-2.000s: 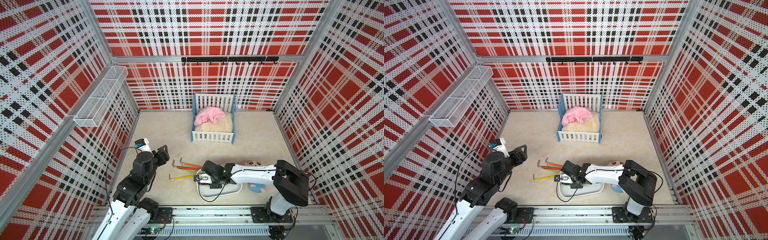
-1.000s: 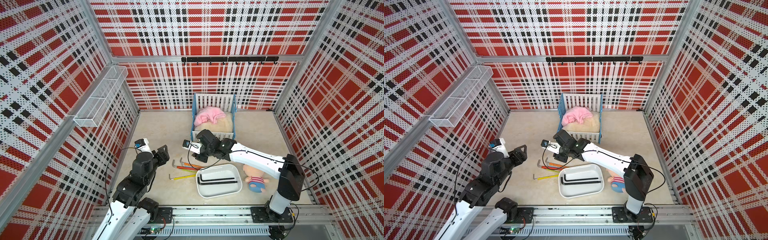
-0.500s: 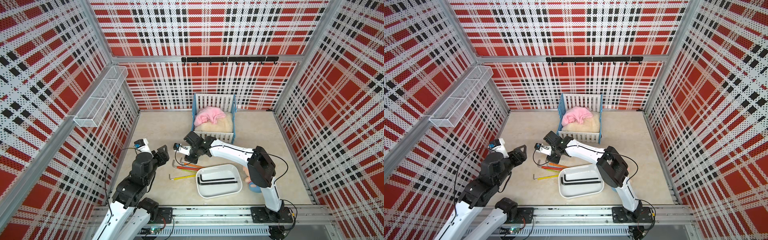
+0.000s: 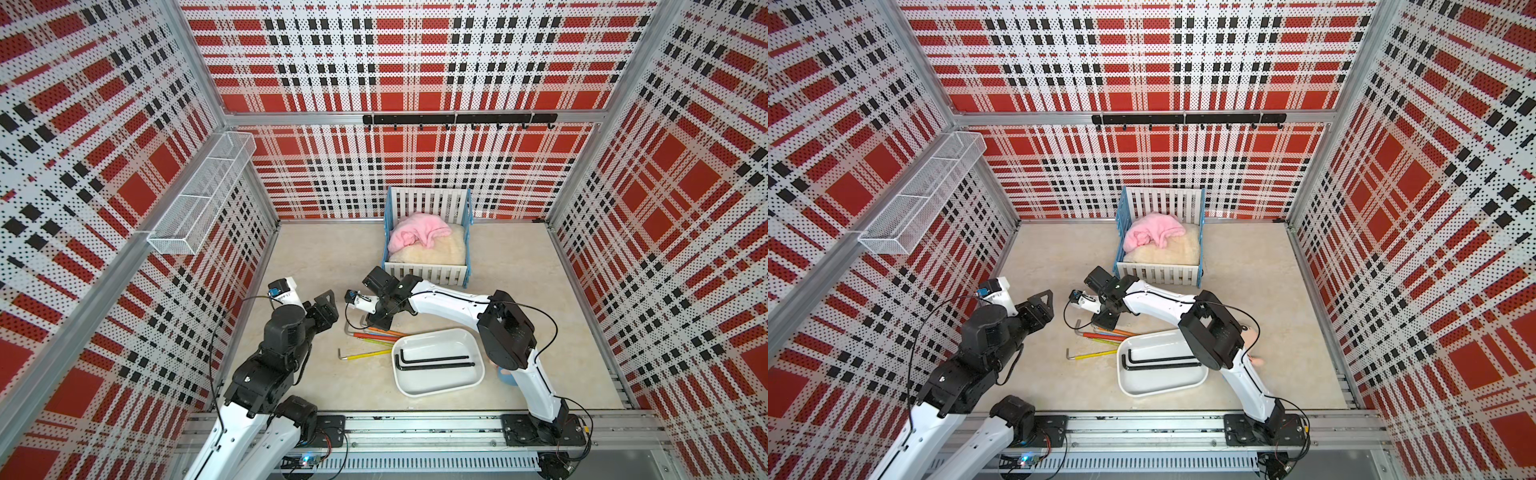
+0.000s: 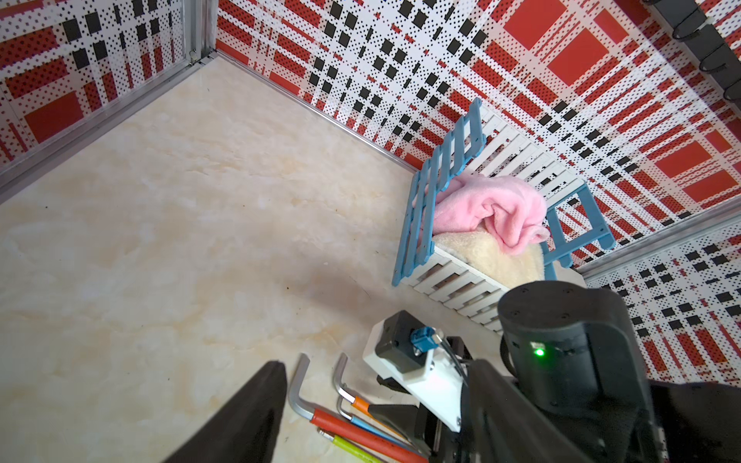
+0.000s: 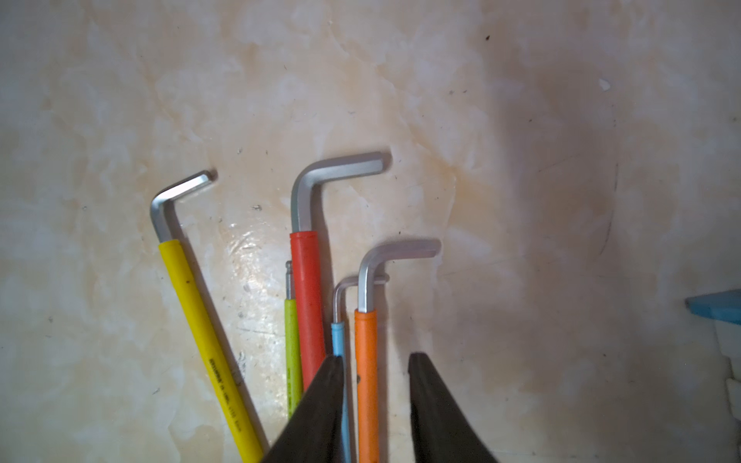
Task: Put the hex key on the desktop into the storage box
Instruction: Pick up the Allen key from the center of the board.
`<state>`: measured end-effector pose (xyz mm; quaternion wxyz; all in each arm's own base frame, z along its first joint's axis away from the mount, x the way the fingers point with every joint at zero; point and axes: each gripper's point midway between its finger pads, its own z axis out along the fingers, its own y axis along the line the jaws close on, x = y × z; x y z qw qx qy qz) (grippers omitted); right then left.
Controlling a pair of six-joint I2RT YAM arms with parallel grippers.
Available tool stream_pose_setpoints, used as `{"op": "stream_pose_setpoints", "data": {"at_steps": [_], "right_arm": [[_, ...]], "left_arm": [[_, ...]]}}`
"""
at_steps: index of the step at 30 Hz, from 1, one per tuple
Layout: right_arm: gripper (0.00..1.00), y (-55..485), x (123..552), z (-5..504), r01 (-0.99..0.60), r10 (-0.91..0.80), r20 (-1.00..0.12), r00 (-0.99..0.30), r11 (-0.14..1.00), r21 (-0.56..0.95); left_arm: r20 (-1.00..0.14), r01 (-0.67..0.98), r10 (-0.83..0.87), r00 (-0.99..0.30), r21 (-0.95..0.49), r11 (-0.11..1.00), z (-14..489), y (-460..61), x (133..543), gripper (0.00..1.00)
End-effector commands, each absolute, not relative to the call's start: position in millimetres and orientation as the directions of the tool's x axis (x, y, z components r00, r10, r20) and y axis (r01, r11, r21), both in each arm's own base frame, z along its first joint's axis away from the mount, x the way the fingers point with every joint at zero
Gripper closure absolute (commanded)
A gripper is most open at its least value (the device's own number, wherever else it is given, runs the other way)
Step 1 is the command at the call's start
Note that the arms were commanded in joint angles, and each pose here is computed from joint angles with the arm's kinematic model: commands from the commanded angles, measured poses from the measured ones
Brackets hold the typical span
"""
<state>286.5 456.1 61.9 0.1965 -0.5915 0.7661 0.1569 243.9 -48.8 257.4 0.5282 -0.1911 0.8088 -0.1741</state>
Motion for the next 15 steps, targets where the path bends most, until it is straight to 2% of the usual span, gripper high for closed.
{"op": "stream_pose_setpoints", "data": {"at_steps": [1,15], "right_arm": [[0.67,453,285,51,-0.960,-0.849,-0.457,-0.265,0.276,0.045],[0.67,442,282,28,-0.950,-0.868,-0.392,-0.304,0.307,0.057]], "left_arm": [[-0.792,-0.130,-0.492,-0.361,-0.480,0.868,259,-47,242,0.24],[-0.792,-0.130,-0.494,-0.358,-0.482,0.866,259,-46,241,0.24]]}}
